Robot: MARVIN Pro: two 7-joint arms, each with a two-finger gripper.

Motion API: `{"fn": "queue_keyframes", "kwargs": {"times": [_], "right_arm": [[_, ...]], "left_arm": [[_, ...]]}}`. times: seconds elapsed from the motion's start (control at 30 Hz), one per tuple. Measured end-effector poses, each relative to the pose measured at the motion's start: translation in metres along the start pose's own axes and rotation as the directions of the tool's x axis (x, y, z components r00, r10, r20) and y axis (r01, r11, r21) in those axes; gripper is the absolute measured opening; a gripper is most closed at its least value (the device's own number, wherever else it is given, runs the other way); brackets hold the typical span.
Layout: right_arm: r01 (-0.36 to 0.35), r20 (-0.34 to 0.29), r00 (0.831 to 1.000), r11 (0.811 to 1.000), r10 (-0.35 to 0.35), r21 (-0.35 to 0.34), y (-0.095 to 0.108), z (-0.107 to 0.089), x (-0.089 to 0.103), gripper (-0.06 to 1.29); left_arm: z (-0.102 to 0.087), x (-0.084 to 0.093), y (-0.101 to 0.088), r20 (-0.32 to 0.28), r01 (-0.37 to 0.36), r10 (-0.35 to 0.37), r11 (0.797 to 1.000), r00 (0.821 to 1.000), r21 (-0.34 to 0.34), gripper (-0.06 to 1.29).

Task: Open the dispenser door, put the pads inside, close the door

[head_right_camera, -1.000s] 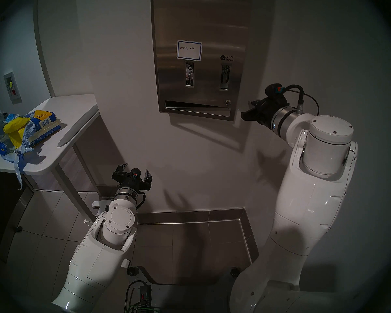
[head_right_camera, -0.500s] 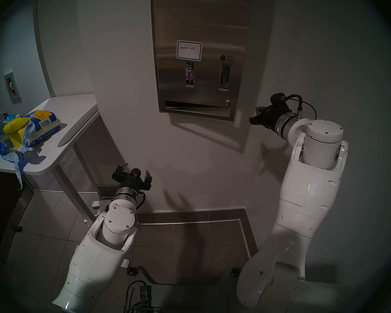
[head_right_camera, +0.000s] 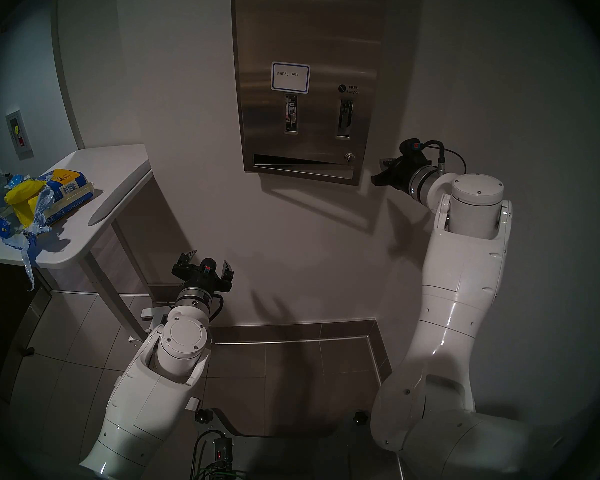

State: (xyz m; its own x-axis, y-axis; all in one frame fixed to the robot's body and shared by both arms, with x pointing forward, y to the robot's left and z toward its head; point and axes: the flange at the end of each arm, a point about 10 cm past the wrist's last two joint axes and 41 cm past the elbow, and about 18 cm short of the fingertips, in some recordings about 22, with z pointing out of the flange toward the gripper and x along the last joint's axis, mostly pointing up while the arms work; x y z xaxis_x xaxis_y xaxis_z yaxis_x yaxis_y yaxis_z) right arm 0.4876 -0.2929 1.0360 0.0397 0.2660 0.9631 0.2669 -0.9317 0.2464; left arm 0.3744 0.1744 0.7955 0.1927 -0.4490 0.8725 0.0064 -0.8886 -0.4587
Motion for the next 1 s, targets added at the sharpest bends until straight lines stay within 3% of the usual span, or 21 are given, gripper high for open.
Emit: {"fn": "queue_keyframes", "kwargs": {"times": [0.4, 0.73, 1.0], "right_arm": [[0.082, -0.073, 0.994, 0.994, -0.076, 0.079, -0.014, 0.008, 0.024, -0.04], [0.130, -0.095, 0.989, 0.982, -0.117, 0.141, -0.021, -0.013, 0.032, -0.04], [0.127, -0.083, 0.990, 0.966, -0.111, 0.225, -0.031, -0.034, 0.034, -0.04]], "left_arm": [[0.000, 0.000, 0.000, 0.000, 0.000, 0.000, 1.000, 1.000, 0.000, 1.28], [0.000, 0.000, 0.000, 0.000, 0.000, 0.000, 1.000, 1.000, 0.000, 1.28], [0.000, 0.000, 0.000, 0.000, 0.000, 0.000, 1.000, 1.000, 0.000, 1.28]]}}
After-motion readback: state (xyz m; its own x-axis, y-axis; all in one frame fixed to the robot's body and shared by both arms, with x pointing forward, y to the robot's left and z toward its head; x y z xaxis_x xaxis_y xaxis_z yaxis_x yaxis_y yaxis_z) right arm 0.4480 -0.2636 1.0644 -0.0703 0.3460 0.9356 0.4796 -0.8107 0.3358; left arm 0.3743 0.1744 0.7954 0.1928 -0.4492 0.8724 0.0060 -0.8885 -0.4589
